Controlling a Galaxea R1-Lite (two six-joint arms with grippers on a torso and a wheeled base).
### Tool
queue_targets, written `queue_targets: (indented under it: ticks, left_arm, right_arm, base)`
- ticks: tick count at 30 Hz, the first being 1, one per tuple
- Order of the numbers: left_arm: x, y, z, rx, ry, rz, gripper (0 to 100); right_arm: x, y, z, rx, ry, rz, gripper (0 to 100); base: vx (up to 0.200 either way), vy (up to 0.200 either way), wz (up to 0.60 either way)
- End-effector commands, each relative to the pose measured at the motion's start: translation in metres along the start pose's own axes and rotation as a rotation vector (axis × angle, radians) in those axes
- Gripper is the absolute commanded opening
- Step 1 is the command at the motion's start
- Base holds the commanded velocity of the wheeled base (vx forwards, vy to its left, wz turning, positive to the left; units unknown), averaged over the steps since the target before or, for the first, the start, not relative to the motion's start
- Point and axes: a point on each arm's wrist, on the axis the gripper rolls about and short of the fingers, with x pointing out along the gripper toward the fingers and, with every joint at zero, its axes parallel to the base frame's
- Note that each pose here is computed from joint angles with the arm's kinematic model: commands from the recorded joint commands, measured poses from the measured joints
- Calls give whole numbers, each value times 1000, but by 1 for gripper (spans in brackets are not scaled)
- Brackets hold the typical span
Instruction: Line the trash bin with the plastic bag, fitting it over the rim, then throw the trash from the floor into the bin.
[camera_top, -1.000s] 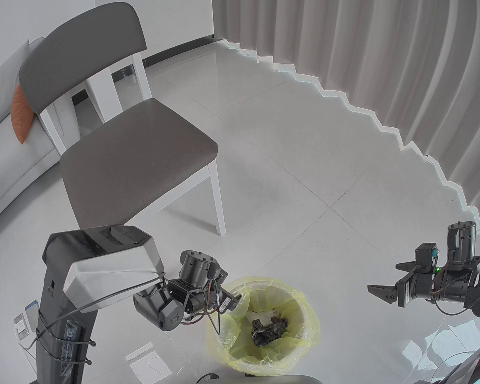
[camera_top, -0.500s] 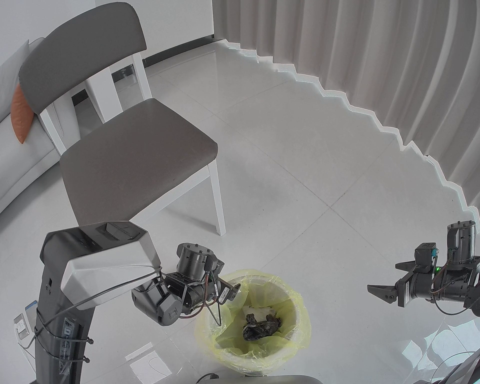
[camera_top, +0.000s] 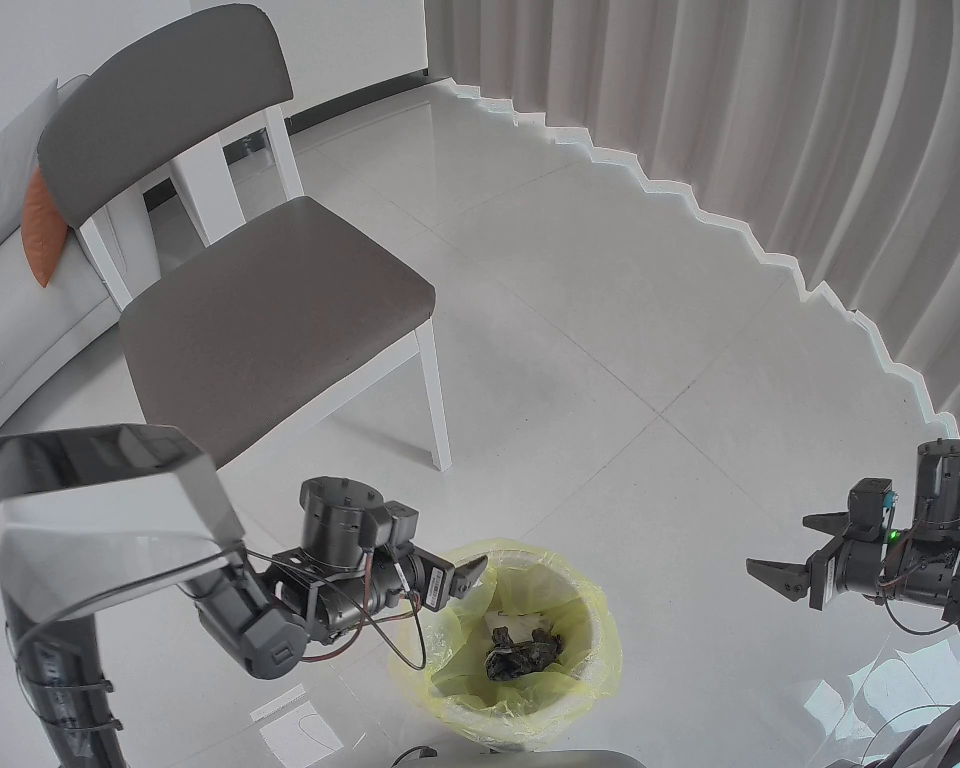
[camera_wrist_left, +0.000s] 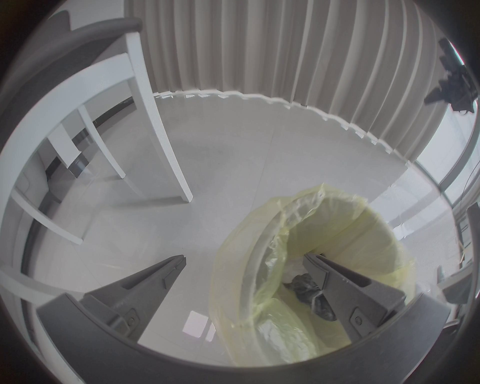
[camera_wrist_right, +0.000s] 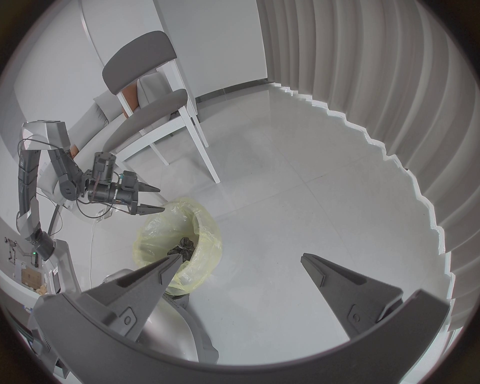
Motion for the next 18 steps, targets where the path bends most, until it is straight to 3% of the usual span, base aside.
queue_targets:
  ticks: [1,2,4,7,13,18]
  left_arm:
    - [-101,-10,70,-96,-287,-64,100]
    - [-103,-10,71,-97,-292,-61,100]
    - [-143,2,90,-110,-411,37,100]
    - [-182,15,96,-110,-471,119,100]
    - [-247,25,71,-88,-462,214,100]
    - [-305,25,37,-103,-535,314,100]
  right_arm:
    - [-52,9,16,8,-236,-19,100]
    - [-54,10,16,9,-244,-19,100]
    - [-82,15,16,44,-351,-23,100]
    - [-106,20,10,61,-434,-32,100]
    - [-149,32,-19,65,-500,-24,100]
    - [-182,45,-55,34,-585,13,100]
  base:
    - [0,0,0]
    - [0,0,0]
    - [0,0,0]
    - [0,0,0]
    - [0,0,0]
    - [0,0,0]
